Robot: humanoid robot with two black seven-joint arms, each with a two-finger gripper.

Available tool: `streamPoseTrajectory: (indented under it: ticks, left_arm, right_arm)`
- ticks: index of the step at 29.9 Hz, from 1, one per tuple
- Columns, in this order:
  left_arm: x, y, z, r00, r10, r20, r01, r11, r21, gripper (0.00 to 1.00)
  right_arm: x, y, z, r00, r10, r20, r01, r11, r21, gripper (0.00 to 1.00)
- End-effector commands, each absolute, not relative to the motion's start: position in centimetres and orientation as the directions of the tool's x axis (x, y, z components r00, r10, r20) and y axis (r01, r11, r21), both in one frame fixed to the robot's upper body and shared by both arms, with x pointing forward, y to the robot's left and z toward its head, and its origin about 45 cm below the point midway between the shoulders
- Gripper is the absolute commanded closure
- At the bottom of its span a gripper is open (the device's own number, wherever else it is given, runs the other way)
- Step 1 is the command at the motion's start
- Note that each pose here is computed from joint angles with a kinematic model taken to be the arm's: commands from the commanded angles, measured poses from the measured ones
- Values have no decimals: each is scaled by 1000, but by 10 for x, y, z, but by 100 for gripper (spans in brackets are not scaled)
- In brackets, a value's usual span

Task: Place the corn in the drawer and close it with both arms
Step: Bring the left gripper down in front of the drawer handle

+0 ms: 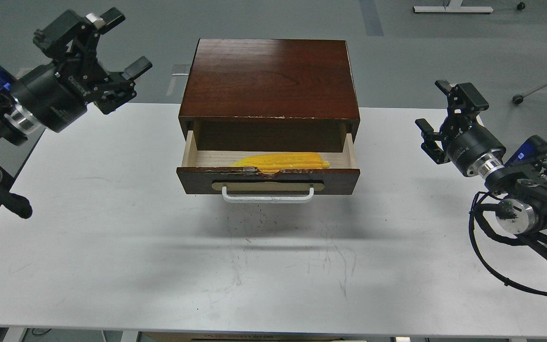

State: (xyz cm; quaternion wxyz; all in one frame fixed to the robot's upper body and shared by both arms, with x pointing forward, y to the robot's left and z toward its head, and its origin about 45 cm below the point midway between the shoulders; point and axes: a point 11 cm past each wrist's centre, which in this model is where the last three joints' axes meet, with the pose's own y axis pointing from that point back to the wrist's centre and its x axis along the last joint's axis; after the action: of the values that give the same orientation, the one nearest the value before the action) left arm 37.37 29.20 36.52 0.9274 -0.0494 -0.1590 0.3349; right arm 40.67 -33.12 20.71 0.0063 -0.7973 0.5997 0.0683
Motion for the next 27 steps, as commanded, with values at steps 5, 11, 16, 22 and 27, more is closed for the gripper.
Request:
streamPoseTrajectory:
  ticks: [5, 11, 16, 22, 27]
  left_arm:
    - [320, 184, 364, 676, 173, 716, -259, 966, 12, 5]
    - [299, 135, 331, 544, -31, 839, -154, 979, 136, 36]
    - [273, 125, 270, 586, -191, 787, -76, 955, 288, 95]
    - [254, 136, 228, 696, -149, 702, -107, 946, 306, 100]
    - [257, 147, 215, 778, -57, 626, -158, 946, 282, 100]
  right_arm:
    - [401, -334, 199, 268, -956, -117, -956, -279, 90, 1]
    - [399, -337, 196, 266, -958, -109, -955, -277, 104, 1]
    - [398, -336, 196, 268, -957, -109, -954, -279, 105, 1]
    - [398, -337, 195, 268, -957, -107, -954, -279, 106, 1]
    - [394, -338, 190, 264, -958, -112, -954, -277, 119, 1]
